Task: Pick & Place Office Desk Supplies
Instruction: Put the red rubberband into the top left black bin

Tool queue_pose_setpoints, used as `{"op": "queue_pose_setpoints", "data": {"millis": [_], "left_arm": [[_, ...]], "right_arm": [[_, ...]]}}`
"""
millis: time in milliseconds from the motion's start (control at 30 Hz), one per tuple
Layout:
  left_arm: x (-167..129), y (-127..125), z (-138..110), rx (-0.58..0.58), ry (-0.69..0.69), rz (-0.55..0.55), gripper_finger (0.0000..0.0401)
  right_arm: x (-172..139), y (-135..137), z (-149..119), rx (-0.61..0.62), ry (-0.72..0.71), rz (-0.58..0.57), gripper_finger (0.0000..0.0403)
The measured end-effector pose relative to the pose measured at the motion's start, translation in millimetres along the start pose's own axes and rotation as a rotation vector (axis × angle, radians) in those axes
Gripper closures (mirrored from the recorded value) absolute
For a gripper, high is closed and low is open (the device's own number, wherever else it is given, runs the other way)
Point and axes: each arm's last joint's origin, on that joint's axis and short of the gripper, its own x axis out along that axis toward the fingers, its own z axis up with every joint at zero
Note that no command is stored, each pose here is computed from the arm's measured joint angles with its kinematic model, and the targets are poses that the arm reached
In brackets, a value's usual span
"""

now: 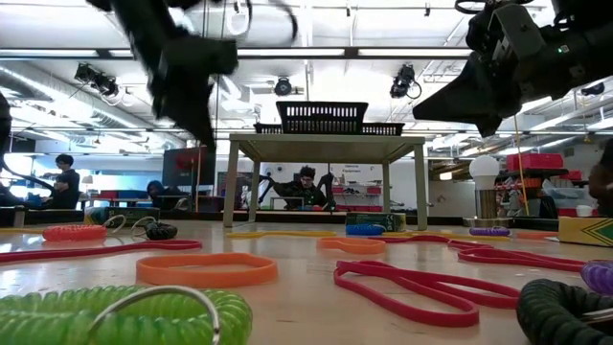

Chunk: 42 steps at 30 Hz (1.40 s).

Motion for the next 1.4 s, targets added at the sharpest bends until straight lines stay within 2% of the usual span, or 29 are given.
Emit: {"op": "queue_pose_setpoints", "data": {"millis": [167,267,400,500,633,900,1033,1167,1267,1400], "left_arm": [[-39.1,20.7,25.5,-0.046,-0.152,-0.042,0.0393],[-65.6,38.1,49.0,-0.054,-0.239,-0.072,0.0393],[-93.2,65.8,85.1,-0.042,-0.340,-0.001,0.0393],[-97.9,85.9,113.3,-0.018,-0.370,0.049,0.0393],[-86.2,113.2,148.2,0.023,-0.361,0.112,0.0393],[-31.3,172.2,201.8,0.042,-0.267,0.281,0.0390],[-2.1,187.5,211.9,0.039,-0.215,0.278,0.0389],[22.5,189.1,211.5,0.054,-0.163,0.261,0.0389],[31.9,188.5,210.6,0.060,-0.141,0.258,0.0386],[30.6,188.2,212.7,0.064,-0.162,0.263,0.0374]], "right_arm": [[0.0,0.0,0.1,-0.003,-0.001,0.000,0.0394],[0.1,-0.2,0.1,-0.010,0.000,-0.001,0.0394],[0.2,-0.2,0.4,-0.008,-0.003,-0.001,0.0394],[0.2,-0.2,0.6,-0.007,-0.004,0.000,0.0394],[0.2,-0.4,0.8,-0.005,-0.009,-0.009,0.0394],[0.2,-0.6,0.9,-0.005,-0.012,-0.018,0.0394],[0.2,-0.6,1.0,-0.005,-0.012,-0.018,0.0394],[0.3,-0.6,1.0,-0.005,-0.012,-0.017,0.0394],[0.3,-0.6,1.0,-0.005,-0.012,-0.017,0.0394],[0.2,-0.6,1.1,-0.005,-0.013,-0.017,0.0394]]}}
